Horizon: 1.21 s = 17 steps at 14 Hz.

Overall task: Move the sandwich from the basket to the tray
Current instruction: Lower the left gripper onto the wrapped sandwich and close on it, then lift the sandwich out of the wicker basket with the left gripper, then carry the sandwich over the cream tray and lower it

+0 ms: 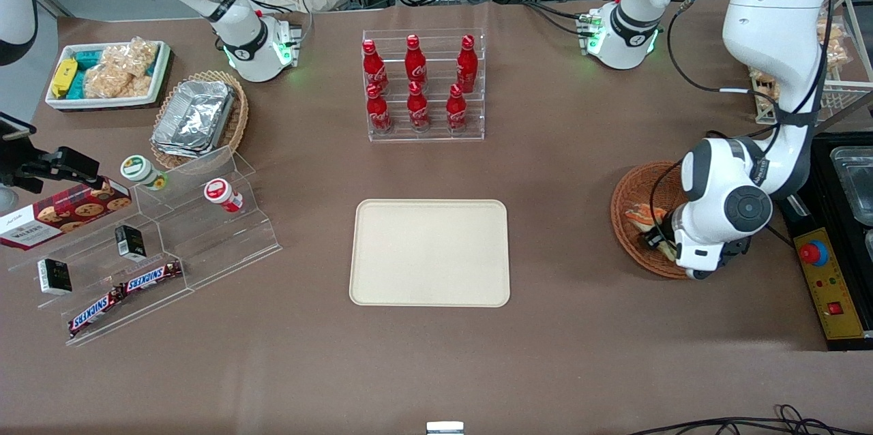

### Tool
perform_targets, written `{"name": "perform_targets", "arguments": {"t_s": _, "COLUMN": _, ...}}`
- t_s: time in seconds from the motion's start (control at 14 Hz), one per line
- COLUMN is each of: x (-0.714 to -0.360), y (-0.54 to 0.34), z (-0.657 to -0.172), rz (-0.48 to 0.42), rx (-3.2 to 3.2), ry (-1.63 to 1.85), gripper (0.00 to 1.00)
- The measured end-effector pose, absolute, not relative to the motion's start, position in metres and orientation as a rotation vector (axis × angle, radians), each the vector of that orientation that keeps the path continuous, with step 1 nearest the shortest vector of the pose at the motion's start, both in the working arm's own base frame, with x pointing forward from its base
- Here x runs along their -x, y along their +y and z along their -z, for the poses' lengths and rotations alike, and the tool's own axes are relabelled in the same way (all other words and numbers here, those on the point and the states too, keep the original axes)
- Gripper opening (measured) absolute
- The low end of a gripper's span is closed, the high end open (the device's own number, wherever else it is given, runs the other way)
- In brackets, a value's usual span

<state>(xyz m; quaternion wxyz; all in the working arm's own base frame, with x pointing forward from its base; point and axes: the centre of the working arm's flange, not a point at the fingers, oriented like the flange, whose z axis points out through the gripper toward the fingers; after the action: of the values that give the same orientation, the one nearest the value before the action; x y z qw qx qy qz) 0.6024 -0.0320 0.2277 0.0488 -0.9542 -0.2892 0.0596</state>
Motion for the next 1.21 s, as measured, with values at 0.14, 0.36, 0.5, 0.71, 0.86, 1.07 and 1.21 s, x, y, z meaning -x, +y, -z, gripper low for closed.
{"name": "perform_targets", "arguments": {"t_s": 0.14, "x": -0.606, "y": -0.034, "z": -0.239, "rz": -0.164, "rx": 2.913, "ry": -0.880, "gripper": 0.47}}
{"name": "perform_targets", "arguments": {"t_s": 0.36, "x": -0.608, "y": -0.042, "z": -0.272, "rz": -0.211, "rx": 2.901, "ry": -0.855, "gripper": 0.34}}
{"name": "perform_targets", "arguments": {"t_s": 0.5, "x": -0.612, "y": -0.055, "z": -0.310, "rz": -0.247, "rx": 2.896, "ry": -0.828, "gripper": 0.33}}
{"name": "perform_targets", "arguments": {"t_s": 0.71, "x": -0.630, "y": -0.072, "z": -0.413, "rz": -0.247, "rx": 2.919, "ry": -0.746, "gripper": 0.30}}
{"name": "perform_targets", "arguments": {"t_s": 0.86, "x": -0.636, "y": -0.075, "z": -0.482, "rz": -0.198, "rx": 2.970, "ry": -0.631, "gripper": 0.19}}
{"name": "perform_targets", "arguments": {"t_s": 1.07, "x": -0.637, "y": -0.079, "z": -0.534, "rz": -0.156, "rx": 3.049, "ry": -0.453, "gripper": 0.17}}
{"name": "perform_targets", "arguments": {"t_s": 1.21, "x": -0.636, "y": -0.095, "z": -0.535, "rz": -0.172, "rx": 3.086, "ry": -0.327, "gripper": 0.16}}
